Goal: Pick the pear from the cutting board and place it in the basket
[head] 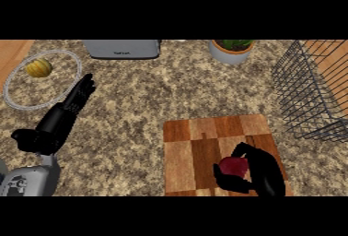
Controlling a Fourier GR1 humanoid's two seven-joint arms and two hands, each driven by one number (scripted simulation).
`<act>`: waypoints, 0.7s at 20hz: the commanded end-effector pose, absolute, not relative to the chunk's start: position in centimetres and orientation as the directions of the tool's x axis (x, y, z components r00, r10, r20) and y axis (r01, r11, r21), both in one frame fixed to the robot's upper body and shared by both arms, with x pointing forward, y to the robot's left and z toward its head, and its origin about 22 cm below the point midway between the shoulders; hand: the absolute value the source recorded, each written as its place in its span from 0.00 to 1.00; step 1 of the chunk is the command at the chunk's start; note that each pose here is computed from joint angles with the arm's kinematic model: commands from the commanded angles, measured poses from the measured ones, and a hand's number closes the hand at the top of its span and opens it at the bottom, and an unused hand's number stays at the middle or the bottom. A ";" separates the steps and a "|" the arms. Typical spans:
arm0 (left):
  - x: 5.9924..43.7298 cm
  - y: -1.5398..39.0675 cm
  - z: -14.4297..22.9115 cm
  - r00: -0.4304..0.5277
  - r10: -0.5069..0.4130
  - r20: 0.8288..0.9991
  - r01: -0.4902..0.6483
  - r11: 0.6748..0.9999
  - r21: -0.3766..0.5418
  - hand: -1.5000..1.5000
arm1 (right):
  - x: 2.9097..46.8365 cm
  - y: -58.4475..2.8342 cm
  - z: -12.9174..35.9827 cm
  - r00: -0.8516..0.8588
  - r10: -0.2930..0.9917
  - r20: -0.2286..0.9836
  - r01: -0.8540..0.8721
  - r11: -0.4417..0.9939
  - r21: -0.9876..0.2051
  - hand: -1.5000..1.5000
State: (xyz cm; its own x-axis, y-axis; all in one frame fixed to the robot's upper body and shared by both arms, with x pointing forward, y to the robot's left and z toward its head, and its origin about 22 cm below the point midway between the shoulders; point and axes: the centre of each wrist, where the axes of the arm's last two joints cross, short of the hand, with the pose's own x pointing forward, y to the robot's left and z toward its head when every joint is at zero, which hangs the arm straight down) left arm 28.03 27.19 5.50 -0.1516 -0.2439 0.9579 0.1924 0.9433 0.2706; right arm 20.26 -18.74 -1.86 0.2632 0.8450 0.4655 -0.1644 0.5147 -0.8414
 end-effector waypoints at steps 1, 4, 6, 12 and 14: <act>27.7 26.7 4.9 -0.148 -0.248 0.957 0.194 0.942 0.274 0.50 | 17.3 -20.1 -2.4 -0.083 0.949 0.303 -0.330 0.261 -0.907 1.00; 27.6 26.3 5.9 -0.148 -0.242 0.959 0.182 0.946 0.267 0.50 | 15.6 -22.1 -1.4 -0.252 0.924 0.288 -0.330 0.198 -0.923 1.00; 28.1 27.8 6.1 -0.151 -0.244 0.958 0.176 0.947 0.269 0.50 | 13.7 -22.9 0.6 -0.276 0.882 0.382 -0.315 0.293 -0.903 1.00; 27.0 27.3 5.8 -0.150 -0.254 0.956 0.172 0.945 0.278 0.50 | 11.3 -22.7 5.7 -0.308 0.655 0.691 -0.228 0.654 -0.721 1.00; 27.2 27.6 4.5 -0.136 -0.245 0.960 0.149 0.953 0.265 0.50 | 10.5 -23.1 7.8 -0.371 0.601 0.708 -0.162 0.709 -0.687 1.00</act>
State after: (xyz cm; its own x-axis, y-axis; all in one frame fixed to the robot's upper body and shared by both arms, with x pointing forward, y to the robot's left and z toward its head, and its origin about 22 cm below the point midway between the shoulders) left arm 27.47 27.57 5.39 -0.1438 -0.2503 0.9574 0.1630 0.9483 0.2724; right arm 12.17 -23.00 4.37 -0.2865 0.7273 0.6237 -0.2280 0.5805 -0.7817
